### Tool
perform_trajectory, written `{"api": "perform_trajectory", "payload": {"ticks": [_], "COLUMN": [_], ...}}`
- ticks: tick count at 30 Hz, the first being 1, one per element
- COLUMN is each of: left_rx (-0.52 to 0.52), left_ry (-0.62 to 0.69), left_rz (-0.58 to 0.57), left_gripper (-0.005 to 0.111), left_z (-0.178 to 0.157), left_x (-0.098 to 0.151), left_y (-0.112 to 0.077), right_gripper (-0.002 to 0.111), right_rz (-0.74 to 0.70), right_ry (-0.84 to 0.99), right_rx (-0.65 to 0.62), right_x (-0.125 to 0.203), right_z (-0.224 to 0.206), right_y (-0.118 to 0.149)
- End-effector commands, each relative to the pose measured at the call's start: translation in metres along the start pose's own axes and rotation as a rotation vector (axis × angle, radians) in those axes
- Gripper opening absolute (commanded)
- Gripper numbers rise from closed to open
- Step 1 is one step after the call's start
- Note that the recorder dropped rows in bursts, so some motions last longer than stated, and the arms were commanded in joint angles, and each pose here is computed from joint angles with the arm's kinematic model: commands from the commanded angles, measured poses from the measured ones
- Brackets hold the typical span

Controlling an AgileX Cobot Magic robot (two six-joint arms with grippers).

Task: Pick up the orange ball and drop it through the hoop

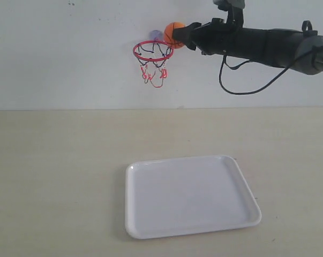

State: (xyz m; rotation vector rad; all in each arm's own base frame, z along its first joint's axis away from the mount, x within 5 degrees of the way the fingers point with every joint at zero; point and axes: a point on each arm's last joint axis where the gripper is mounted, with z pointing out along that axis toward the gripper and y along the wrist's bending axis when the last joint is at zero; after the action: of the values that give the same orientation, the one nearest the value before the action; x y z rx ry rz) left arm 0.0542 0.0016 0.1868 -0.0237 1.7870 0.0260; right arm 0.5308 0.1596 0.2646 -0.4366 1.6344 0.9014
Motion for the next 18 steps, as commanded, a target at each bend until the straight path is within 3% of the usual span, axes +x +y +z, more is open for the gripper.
{"api": "perform_trajectory", "payload": {"ticks": [1,18], "left_rx": [0.0,0.0], "left_ry": [-0.004,-0.004], "left_rz": [-0.017,-0.017], "left_gripper": [0.004,0.004], "left_z": [0.0,0.0], "left_x": [0.001,0.001], "left_y": [0.0,0.0], "right_gripper": [0.0,0.0], "right_rz": [-0.038,-0.051], "right_ry": [-0.043,-0.035], "right_rx": [-0.004,0.098], "right_x": [-0.015,-0.004], "right_z": [0.008,0.032], "right_y": [0.016,0.042]}}
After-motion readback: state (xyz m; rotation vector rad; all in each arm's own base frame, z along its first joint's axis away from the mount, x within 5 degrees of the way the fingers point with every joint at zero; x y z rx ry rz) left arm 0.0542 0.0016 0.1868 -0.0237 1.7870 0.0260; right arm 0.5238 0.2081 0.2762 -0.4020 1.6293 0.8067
